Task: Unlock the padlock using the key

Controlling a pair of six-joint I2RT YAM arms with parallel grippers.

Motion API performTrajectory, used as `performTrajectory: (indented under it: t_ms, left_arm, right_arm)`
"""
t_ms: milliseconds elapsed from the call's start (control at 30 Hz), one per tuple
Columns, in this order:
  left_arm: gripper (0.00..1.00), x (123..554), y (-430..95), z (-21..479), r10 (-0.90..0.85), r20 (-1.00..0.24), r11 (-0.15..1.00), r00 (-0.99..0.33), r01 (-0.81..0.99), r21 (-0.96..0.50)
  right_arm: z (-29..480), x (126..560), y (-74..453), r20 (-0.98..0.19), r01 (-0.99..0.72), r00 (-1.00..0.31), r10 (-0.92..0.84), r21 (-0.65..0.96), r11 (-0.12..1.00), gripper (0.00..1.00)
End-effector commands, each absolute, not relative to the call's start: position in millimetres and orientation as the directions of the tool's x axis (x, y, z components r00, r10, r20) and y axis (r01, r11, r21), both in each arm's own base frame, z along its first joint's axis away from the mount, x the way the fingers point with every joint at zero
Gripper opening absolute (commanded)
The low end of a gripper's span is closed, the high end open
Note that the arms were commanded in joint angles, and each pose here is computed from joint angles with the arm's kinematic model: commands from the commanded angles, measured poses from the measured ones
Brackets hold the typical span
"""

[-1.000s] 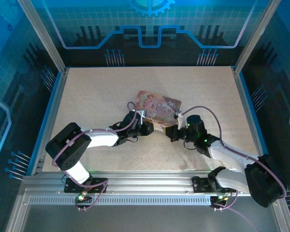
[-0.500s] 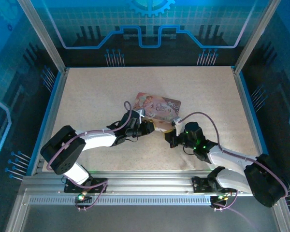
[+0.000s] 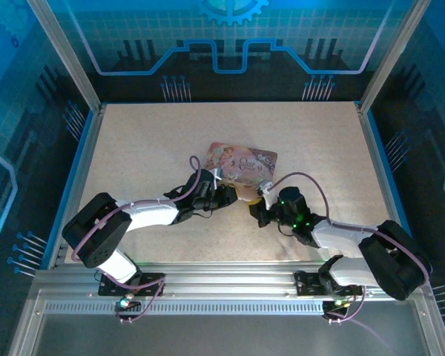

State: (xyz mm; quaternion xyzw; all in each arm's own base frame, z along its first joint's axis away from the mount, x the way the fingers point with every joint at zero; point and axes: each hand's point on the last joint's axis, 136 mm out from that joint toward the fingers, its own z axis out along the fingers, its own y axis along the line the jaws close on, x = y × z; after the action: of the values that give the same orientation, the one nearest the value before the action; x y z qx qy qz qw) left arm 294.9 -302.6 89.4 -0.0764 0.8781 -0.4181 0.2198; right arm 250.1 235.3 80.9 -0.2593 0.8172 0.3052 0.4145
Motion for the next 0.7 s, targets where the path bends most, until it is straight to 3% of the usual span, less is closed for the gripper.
performTrajectory:
  t_ms: [0,667]
  left_arm:
    - [0.17,295.4,-322.7,132.1,-0.317,-0.330,0.537,-0.889,0.119,-0.835]
    - [0.18,294.7,-324.3,132.8,-0.322,-0.316,0.530,-0.892,0.107,-0.841]
  right_arm:
    - [87.0,252.0,247.2,-0.865,-0.727,-0.460,-0.202,0.235,0.646,0.04]
    - [94.4,259.8,256.8,-0.884,-0.749,-0.422,-0.200,0.217,0.626,0.04]
